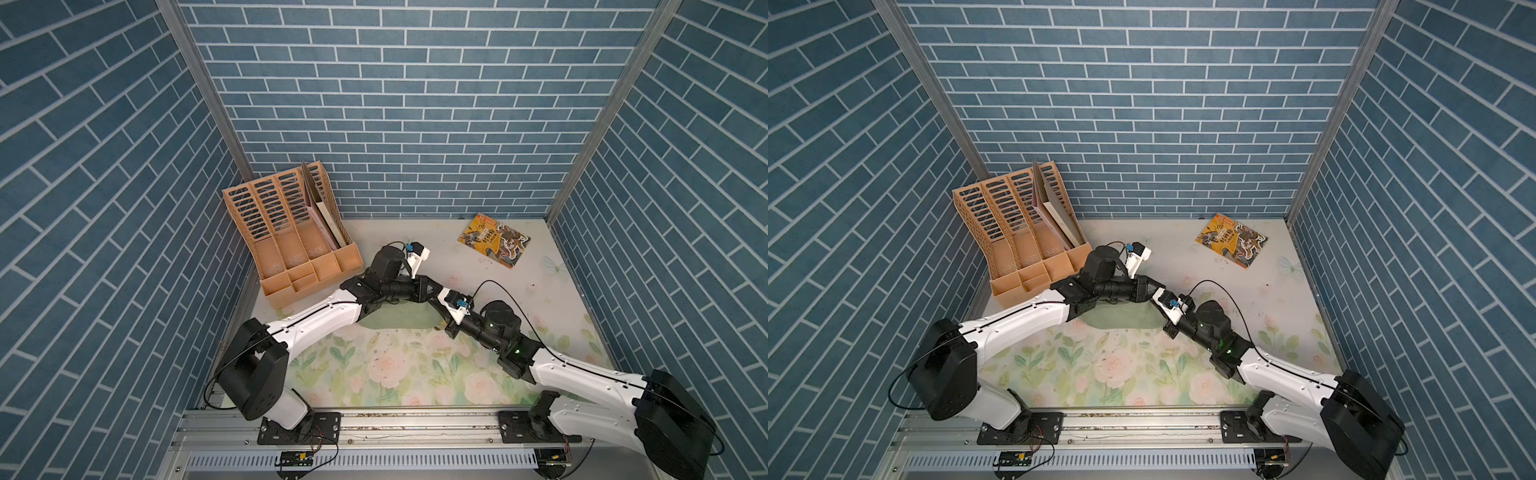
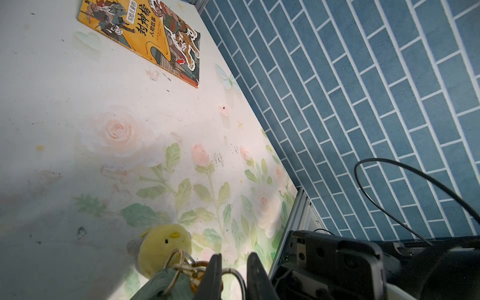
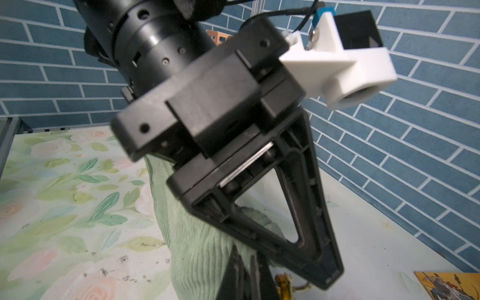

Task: Remove the decoration from the bag
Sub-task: Pick up the bag from the center of the board.

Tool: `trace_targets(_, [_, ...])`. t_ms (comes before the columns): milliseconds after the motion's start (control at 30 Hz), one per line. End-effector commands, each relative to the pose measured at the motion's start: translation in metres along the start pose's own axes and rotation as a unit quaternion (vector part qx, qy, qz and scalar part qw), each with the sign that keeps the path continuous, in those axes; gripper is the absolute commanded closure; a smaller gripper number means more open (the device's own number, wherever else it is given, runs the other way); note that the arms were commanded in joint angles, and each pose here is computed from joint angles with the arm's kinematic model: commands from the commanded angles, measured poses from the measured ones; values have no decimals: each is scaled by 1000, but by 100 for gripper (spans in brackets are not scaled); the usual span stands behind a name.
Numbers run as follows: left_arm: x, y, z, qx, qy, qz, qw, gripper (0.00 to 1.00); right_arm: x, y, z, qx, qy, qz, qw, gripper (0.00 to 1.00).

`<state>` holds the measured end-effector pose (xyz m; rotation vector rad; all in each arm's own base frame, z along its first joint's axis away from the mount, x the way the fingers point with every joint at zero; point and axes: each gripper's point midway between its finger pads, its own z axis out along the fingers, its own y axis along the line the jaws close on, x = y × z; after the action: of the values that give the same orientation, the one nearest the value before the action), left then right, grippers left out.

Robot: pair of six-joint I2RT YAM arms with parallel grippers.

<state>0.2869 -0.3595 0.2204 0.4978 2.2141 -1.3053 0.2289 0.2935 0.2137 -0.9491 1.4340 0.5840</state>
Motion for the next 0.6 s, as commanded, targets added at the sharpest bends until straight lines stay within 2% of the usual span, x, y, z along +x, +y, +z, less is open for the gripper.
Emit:
trace_targets(0, [-16,-12,-13,20,-32,31,999,98,-8,0,-3,5,-21,36,999,92])
trace_targets(200, [-20,-15,-19,36,-46,47,997,100,-8,1,-4,1,-25,53,998,83])
trace_targets(333, [-19,-12,-21,39,-45,56,997,100,-8,-4,-7,13,-22,75,997,69])
trace_targets(567, [-16,-4,-28,39,-41,87,995,100,-21,-3,-19,-8,-36,115,993,54])
